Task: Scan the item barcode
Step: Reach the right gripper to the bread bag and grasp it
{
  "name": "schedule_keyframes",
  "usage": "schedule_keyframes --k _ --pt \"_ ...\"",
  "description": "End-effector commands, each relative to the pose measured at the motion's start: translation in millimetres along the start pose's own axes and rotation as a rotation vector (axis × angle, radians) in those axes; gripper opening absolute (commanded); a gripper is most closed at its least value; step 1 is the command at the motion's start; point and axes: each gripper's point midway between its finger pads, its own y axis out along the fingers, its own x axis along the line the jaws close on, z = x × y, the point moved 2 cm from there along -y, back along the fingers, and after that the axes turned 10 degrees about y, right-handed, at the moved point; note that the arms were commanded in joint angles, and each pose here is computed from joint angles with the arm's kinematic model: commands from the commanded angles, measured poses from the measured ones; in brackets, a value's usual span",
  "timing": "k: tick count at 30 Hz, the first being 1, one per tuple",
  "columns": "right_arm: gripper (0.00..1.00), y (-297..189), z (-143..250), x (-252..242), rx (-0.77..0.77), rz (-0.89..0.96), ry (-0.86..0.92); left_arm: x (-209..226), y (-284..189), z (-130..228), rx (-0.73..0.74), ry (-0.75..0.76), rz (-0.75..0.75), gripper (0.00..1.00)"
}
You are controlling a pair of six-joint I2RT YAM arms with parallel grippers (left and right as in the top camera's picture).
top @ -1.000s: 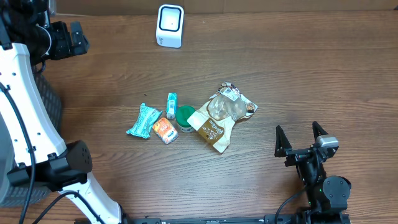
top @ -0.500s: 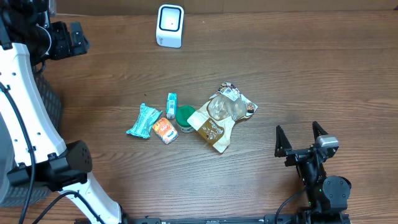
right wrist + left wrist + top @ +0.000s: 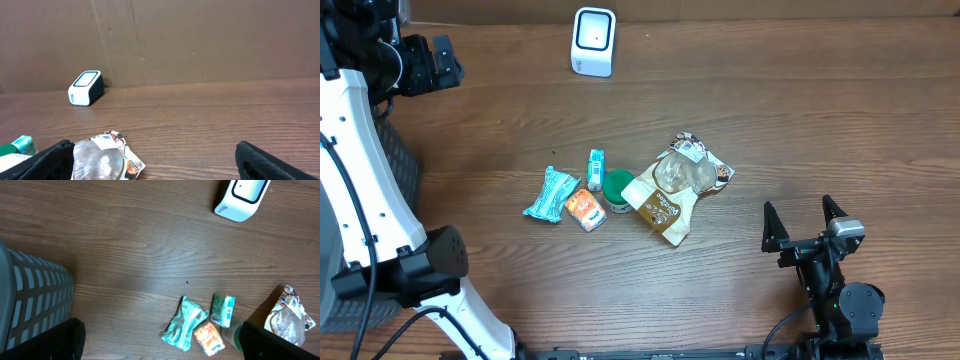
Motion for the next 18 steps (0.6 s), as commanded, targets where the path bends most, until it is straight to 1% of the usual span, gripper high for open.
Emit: schedule_keyframes --k 1,3,5,9,15,18 --pt "1.00 0.3 2.9 1.4 0.002 -0.012 0.005 -1.4 -10.1 -1.3 -0.025 0.027 -0.014 1.00" --pt "1.00 0.2 1.2 3.7 -0.004 -0.026 0.006 -1.4 -10.1 -1.3 -0.025 0.027 -0.014 1.00" --pt "1.00 -0.5 -0.8 15.1 -0.004 -0.098 0.043 -1.4 -10.1 -1.3 -0.025 0.027 -0.014 1.00" --pt "1.00 -1.6 7.4 23.6 0.042 -0.157 0.063 -1.4 -10.1 -1.3 -0.025 0.027 -0.014 1.00" --pt "1.00 -2.5 11.2 33.5 0.093 -0.216 0.262 -1.4 -10.1 -1.3 -0.025 0.027 -0.014 1.00" --pt "1.00 -3.3 7.3 40.1 0.108 -0.249 0.322 -1.4 -10.1 -1.3 -0.025 0.027 -0.014 1.00"
